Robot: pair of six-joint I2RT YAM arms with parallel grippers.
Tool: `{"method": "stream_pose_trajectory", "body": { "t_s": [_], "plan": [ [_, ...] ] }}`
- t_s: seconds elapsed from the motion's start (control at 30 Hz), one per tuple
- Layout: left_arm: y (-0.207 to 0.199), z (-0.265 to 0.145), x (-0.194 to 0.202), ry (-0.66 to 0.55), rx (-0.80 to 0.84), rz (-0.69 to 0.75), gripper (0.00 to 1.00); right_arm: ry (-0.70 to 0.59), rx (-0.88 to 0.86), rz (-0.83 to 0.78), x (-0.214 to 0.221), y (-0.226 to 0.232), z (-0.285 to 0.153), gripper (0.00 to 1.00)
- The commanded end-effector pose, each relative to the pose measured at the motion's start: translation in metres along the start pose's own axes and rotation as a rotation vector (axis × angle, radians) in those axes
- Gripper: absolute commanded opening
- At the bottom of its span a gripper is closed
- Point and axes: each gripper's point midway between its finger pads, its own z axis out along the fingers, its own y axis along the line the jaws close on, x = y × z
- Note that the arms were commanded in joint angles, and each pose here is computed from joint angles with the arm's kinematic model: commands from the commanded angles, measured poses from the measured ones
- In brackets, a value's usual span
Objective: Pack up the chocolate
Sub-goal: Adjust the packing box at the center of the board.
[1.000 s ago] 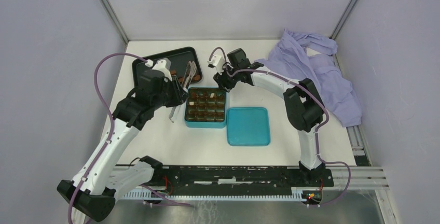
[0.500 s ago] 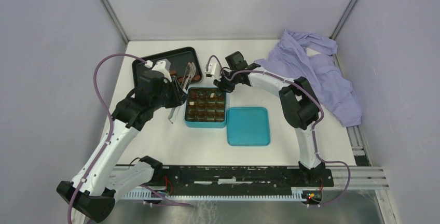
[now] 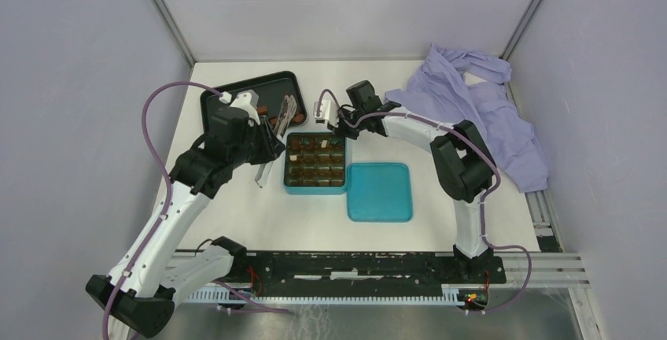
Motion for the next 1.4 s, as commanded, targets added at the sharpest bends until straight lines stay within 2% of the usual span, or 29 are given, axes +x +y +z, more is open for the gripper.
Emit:
{"method": "stream_pose_trajectory", "body": {
  "t_s": [0.0, 0.4, 0.97, 1.03, 1.17, 1.23, 1.37],
  "plan": [
    [-0.008, -0.013, -0.019, -0.078, 0.022, -0.009, 0.33, -0.144, 0.15, -0.15, -0.06, -0.034, -0.039, 0.03],
    [-0.007, -0.012, -0.019, -0.077, 0.019, -0.002, 0.33, -0.153, 0.217, -0.168, -0.069, -0.038, -0.058, 0.02],
    [0.003, -0.01, -0.006, -0.052, -0.01, 0.003, 0.33, -0.062, 0.134, -0.051, -0.026, -0.029, -0.007, 0.13],
    [0.004, -0.008, -0.004, -0.045, -0.015, 0.003, 0.33, -0.054, 0.124, -0.042, -0.023, -0.027, -0.006, 0.19],
    [0.007, -0.006, -0.001, -0.037, -0.023, 0.006, 0.33, -0.054, 0.121, -0.002, -0.028, -0.028, -0.011, 0.49],
    [0.009, -0.005, 0.001, -0.029, -0.031, 0.009, 0.33, -0.057, 0.115, 0.038, -0.034, -0.033, -0.017, 0.6],
    [0.011, -0.001, 0.005, -0.014, -0.04, 0.009, 0.33, -0.113, 0.082, 0.142, -0.05, -0.046, -0.04, 0.69]
  ]
}}
